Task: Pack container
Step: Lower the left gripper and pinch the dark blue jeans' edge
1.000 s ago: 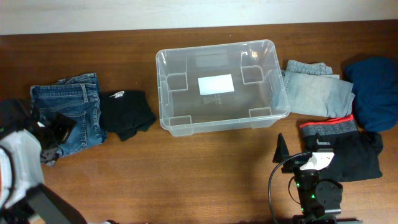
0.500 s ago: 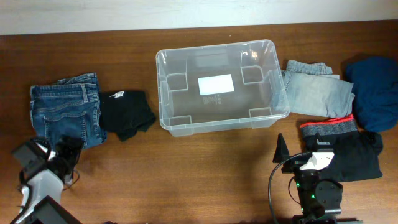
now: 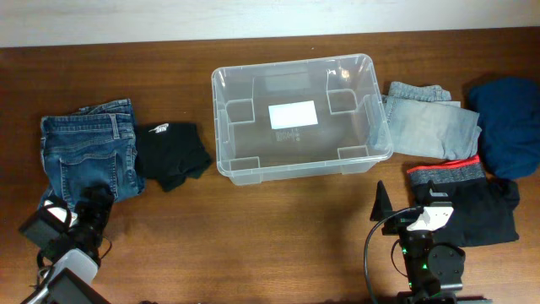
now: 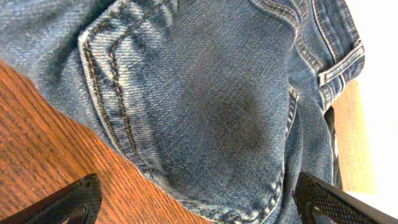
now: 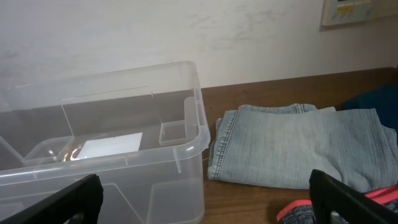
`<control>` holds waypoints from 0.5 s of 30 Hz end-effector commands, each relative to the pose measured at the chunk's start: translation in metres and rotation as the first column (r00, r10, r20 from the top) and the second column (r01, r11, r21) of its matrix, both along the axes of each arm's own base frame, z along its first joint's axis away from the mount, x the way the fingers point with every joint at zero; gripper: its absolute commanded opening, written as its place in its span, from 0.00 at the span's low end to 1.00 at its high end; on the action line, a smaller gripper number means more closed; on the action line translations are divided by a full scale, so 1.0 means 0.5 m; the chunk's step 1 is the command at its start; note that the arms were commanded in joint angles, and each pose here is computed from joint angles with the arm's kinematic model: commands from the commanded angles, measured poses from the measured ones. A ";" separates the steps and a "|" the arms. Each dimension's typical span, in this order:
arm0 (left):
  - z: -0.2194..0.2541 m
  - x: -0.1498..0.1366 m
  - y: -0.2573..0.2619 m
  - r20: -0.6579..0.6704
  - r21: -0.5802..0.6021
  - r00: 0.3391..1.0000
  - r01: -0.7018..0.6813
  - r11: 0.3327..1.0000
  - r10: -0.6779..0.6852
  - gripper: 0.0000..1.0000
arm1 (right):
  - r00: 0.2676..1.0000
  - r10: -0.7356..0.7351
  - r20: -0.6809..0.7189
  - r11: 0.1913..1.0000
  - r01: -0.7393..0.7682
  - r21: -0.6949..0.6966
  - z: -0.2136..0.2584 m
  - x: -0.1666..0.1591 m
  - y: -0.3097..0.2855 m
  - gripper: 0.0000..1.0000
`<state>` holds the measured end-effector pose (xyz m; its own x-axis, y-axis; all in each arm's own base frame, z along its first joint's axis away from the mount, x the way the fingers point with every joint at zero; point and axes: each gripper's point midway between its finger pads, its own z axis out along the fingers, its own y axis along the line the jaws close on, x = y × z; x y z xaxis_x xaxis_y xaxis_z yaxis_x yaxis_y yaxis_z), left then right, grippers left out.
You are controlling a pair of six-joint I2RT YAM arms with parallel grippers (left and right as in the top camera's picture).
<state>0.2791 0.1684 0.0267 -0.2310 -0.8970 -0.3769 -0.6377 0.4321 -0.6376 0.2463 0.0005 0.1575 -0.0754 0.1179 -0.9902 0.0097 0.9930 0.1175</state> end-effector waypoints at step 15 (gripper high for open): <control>-0.075 0.021 0.035 0.017 -0.152 0.983 -0.178 0.972 0.182 0.99 | 1.000 -0.003 -0.004 1.000 0.003 -0.007 -0.004 -0.001 -0.002 0.98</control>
<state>0.3062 0.1939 0.0275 -0.0904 -0.9282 -0.3610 -0.5919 0.3416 -0.7300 0.2463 0.0005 0.1575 -0.0754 0.1183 -0.9901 0.0098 0.9930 0.1179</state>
